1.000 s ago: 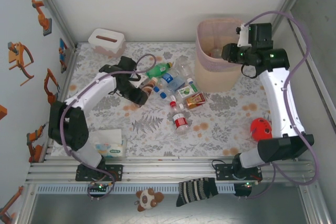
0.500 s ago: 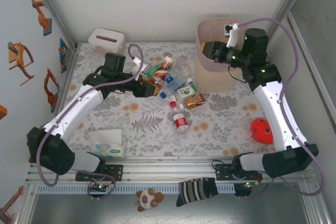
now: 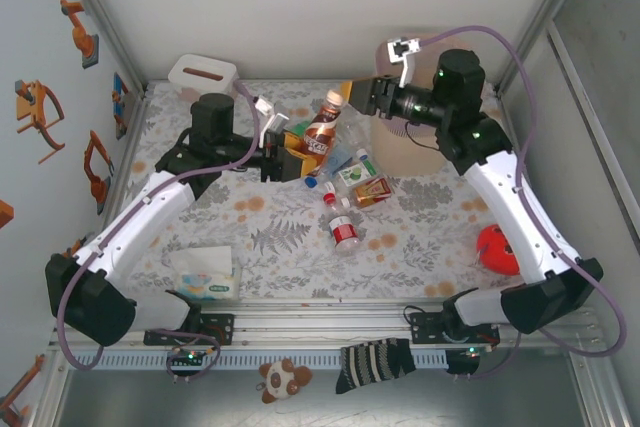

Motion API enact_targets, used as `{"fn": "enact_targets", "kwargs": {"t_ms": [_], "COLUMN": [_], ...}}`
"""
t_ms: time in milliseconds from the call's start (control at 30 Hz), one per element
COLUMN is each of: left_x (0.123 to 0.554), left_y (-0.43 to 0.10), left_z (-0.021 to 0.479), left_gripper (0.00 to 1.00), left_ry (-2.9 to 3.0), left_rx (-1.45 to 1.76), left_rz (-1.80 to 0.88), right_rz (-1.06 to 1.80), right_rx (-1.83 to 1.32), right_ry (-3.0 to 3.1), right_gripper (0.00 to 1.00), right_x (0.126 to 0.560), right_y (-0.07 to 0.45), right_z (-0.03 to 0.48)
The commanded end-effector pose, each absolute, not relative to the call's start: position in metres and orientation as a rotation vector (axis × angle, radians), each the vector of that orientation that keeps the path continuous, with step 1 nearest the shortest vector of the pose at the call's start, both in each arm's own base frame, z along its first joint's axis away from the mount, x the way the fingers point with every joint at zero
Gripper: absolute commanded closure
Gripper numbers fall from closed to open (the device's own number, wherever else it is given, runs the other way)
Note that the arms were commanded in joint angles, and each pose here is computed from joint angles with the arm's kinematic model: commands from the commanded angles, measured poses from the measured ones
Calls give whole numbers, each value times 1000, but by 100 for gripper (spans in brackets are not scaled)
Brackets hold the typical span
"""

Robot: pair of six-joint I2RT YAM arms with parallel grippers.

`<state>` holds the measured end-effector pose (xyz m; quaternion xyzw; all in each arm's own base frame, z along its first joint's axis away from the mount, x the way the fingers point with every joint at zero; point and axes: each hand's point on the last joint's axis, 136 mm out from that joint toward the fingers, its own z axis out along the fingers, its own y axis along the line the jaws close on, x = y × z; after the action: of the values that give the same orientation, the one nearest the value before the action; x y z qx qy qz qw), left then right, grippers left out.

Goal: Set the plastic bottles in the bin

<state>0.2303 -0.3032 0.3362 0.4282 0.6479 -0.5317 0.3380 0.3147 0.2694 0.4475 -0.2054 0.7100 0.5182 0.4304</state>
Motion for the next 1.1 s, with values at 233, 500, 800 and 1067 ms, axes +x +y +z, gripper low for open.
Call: {"fn": "enact_targets", "kwargs": {"t_ms": [233, 500, 800, 1067], "left_x": [220, 222, 223, 223], "left_y": [-305, -306, -307, -307], "left_z": [351, 353, 352, 349], "left_gripper": [49, 49, 49, 49], "left_ry": [1600, 1594, 1599, 1604], "left_rx": [1146, 1139, 1135, 1138], "left_rz": [-1438, -1433, -1447, -1454], "right_rz": [1397, 1392, 1347, 1351], "right_rx": [-608, -608, -605, -611], "right_ry": [1689, 1716, 1734, 1721], "right_gripper": [49, 54, 59, 58], "right_x": [292, 292, 298, 297], "right_y": [292, 293, 294, 296], "right_z": [467, 459, 456, 459]}}
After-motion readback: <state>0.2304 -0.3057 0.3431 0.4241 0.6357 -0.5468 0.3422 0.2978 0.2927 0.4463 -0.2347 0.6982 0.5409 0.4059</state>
